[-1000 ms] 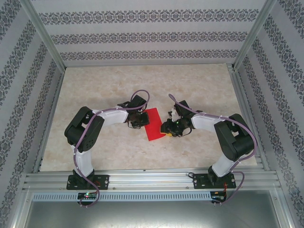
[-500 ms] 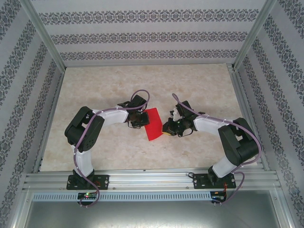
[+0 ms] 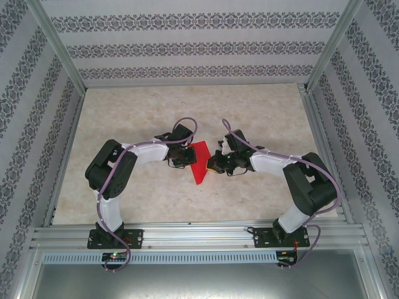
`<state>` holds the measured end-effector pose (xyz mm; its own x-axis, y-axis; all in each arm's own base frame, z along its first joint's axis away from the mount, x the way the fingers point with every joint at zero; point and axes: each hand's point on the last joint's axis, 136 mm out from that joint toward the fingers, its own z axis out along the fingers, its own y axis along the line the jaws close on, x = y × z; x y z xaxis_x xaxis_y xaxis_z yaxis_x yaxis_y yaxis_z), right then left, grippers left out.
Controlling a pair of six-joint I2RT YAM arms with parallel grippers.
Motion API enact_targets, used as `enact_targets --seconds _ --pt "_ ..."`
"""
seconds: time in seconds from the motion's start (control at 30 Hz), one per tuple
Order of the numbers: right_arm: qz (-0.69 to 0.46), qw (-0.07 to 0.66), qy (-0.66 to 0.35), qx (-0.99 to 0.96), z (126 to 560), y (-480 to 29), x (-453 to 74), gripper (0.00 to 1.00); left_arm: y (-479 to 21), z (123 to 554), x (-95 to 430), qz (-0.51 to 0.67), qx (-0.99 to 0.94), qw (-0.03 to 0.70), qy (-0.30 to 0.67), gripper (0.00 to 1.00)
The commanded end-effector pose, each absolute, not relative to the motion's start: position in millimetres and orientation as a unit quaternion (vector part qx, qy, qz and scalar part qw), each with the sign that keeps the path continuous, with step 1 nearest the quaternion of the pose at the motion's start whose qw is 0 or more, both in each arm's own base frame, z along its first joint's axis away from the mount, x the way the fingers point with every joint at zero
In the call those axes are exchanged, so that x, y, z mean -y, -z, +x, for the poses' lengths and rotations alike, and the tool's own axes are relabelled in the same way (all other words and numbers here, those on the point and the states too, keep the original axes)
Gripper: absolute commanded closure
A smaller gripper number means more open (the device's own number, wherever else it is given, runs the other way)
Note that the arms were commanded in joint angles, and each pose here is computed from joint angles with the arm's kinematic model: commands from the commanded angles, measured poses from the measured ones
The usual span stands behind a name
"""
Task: Fold a paper plane with a square sheet of paper (pick it up from the middle)
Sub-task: Third fold the triangle at the center of the table.
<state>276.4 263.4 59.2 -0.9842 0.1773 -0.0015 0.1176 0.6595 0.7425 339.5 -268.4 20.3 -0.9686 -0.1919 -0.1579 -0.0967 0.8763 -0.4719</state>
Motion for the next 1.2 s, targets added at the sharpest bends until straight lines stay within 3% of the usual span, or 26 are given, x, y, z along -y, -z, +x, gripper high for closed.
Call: enact_targets --seconds 0.0,0.2,0.7,1.17 --pt "0.089 0.052 -0.405 -0.909 289 -59 -270 0.98 -38 333 272 -0.046 -0.963 0.111 0.24 0.84" --pt "0.086 0.053 -0.402 -0.91 294 -55 -274 0.98 -57 353 259 -0.059 -0.959 0.158 0.229 0.79" --pt "0.069 0.041 -0.404 -0.911 300 -45 -288 0.97 -8 360 248 -0.068 -0.977 0.095 0.181 0.85" --pt "0.066 0.04 -0.399 -0.914 310 -38 -296 0.97 -2 354 245 -0.06 -0.98 0.083 0.172 0.87"
